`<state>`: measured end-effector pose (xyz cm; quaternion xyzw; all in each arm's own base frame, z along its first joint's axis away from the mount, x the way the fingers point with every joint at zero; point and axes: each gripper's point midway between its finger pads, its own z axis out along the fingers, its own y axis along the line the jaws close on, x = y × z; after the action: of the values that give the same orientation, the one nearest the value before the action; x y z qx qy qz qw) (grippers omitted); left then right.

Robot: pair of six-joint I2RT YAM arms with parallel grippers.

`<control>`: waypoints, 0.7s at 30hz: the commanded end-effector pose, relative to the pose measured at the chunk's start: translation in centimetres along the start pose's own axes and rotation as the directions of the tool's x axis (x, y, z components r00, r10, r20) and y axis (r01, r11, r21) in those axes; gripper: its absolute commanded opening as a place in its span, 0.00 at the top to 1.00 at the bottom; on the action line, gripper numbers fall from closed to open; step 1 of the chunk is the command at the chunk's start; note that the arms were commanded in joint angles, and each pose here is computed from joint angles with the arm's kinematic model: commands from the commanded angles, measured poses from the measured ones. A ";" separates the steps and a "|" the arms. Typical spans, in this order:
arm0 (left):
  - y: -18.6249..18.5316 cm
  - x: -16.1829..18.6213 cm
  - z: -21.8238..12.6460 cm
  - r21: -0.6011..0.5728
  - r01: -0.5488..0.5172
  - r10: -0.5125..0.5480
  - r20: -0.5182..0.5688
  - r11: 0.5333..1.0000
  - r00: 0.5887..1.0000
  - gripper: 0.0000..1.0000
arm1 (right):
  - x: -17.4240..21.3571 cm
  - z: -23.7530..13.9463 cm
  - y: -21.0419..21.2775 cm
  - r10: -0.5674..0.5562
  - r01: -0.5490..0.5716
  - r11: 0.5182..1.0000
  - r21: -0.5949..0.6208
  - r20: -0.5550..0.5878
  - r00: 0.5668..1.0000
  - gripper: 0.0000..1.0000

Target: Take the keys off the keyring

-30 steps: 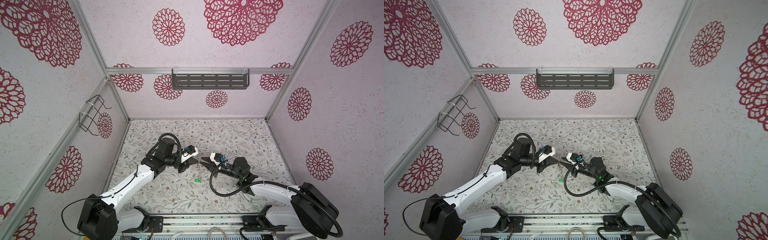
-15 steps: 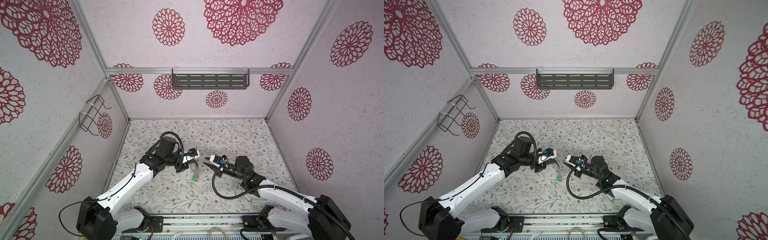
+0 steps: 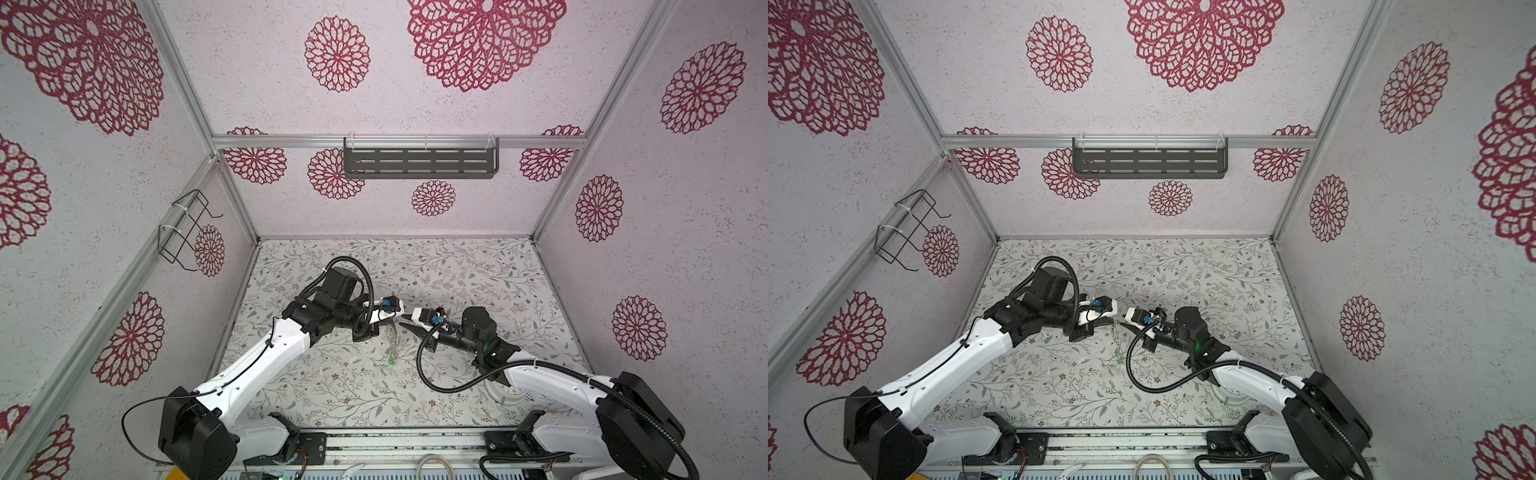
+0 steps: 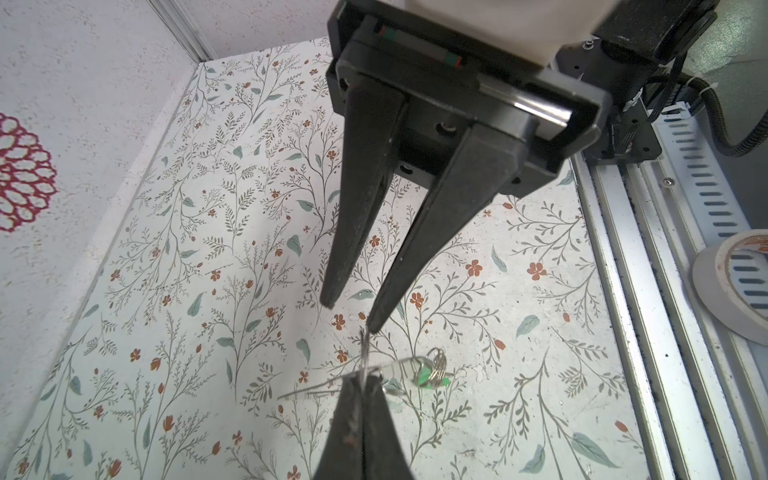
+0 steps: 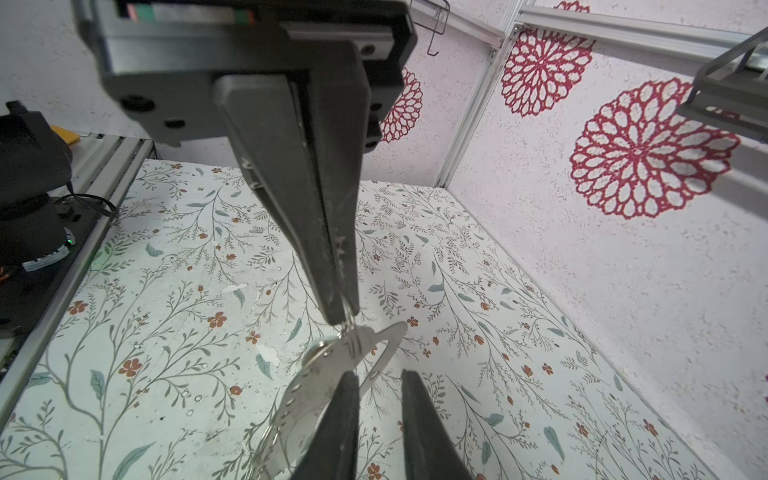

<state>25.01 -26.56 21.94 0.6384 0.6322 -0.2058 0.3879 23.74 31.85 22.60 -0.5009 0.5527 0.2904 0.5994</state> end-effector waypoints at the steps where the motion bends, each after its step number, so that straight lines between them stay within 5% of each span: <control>1: -0.2 -0.6 0.0 0.026 -0.023 0.023 0.003 0.999 1.000 1.00 | -3.0 0.1 -0.2 -0.017 0.018 1.000 -0.009 0.101 0.995 0.78; 8: -0.2 -0.8 0.1 0.046 -0.014 0.014 -0.007 0.999 1.000 1.00 | -3.3 0.3 0.0 0.005 -0.001 0.999 -0.032 0.118 0.993 0.81; 21: -0.4 -0.8 0.3 0.059 -0.008 0.009 -0.016 0.998 1.000 1.00 | -3.1 0.4 0.1 0.020 -0.015 0.999 -0.037 0.126 0.992 1.00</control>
<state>25.07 -26.74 21.80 0.6465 0.6367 -0.2056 0.3666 23.15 32.62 22.91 -0.4965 0.5422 0.3282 0.5930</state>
